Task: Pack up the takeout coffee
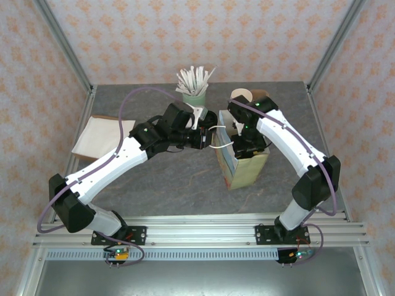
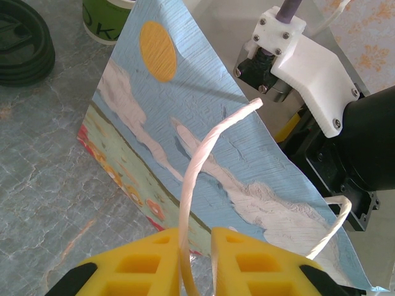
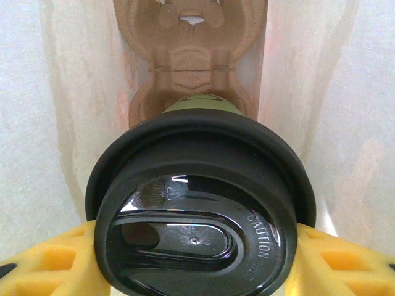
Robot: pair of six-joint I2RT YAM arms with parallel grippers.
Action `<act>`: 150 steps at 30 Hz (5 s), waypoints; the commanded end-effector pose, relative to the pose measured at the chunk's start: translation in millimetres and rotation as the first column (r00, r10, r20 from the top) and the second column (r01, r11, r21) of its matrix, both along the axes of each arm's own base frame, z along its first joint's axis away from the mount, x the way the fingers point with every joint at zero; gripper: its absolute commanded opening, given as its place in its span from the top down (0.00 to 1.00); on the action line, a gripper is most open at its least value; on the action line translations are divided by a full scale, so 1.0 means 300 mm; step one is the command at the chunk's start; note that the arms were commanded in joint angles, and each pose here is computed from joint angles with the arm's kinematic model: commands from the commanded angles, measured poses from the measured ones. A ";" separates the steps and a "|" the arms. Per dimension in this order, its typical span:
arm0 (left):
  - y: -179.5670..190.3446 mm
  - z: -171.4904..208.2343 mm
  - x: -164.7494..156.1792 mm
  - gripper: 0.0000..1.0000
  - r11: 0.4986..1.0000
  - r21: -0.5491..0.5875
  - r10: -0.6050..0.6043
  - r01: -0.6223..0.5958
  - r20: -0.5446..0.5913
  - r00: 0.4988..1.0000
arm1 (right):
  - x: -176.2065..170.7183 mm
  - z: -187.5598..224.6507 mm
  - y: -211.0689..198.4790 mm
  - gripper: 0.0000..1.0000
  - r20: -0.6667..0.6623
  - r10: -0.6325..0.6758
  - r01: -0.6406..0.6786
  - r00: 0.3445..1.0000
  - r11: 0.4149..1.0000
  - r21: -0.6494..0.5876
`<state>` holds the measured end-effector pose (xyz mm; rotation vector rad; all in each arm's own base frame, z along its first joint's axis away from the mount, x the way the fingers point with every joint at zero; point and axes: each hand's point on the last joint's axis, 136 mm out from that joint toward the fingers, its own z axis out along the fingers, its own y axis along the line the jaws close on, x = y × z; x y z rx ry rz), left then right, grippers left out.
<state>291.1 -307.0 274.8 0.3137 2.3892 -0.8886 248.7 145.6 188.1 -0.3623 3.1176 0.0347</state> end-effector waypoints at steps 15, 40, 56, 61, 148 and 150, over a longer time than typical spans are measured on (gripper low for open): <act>-0.001 0.039 -0.017 0.81 1.000 -0.003 -0.010 0.010 0.025 1.000 | -0.020 0.002 -0.030 0.49 0.024 -0.025 0.025 0.999 1.000 -0.012; 0.002 0.035 -0.020 0.81 1.000 0.000 -0.011 0.011 0.024 1.000 | -0.009 -0.039 -0.031 0.49 0.006 -0.025 0.025 1.000 0.999 -0.035; 0.001 0.029 -0.020 0.81 1.000 0.001 -0.012 0.012 0.021 1.000 | 0.006 -0.049 -0.027 0.50 0.025 -0.031 0.032 0.999 0.999 -0.031; 0.001 0.033 -0.021 0.81 1.000 -0.001 -0.012 0.012 0.023 1.000 | 0.007 -0.050 -0.029 0.50 0.026 -0.031 0.031 0.999 0.999 -0.034; 0.005 0.020 -0.020 0.81 1.000 0.008 -0.007 0.007 0.018 1.000 | -0.007 -0.019 -0.020 0.52 0.016 -0.016 0.016 1.000 1.000 -0.012; 0.005 0.020 -0.020 0.81 1.000 0.009 -0.007 0.007 0.019 1.000 | -0.007 -0.019 -0.021 0.52 0.016 -0.018 0.019 1.000 1.000 -0.013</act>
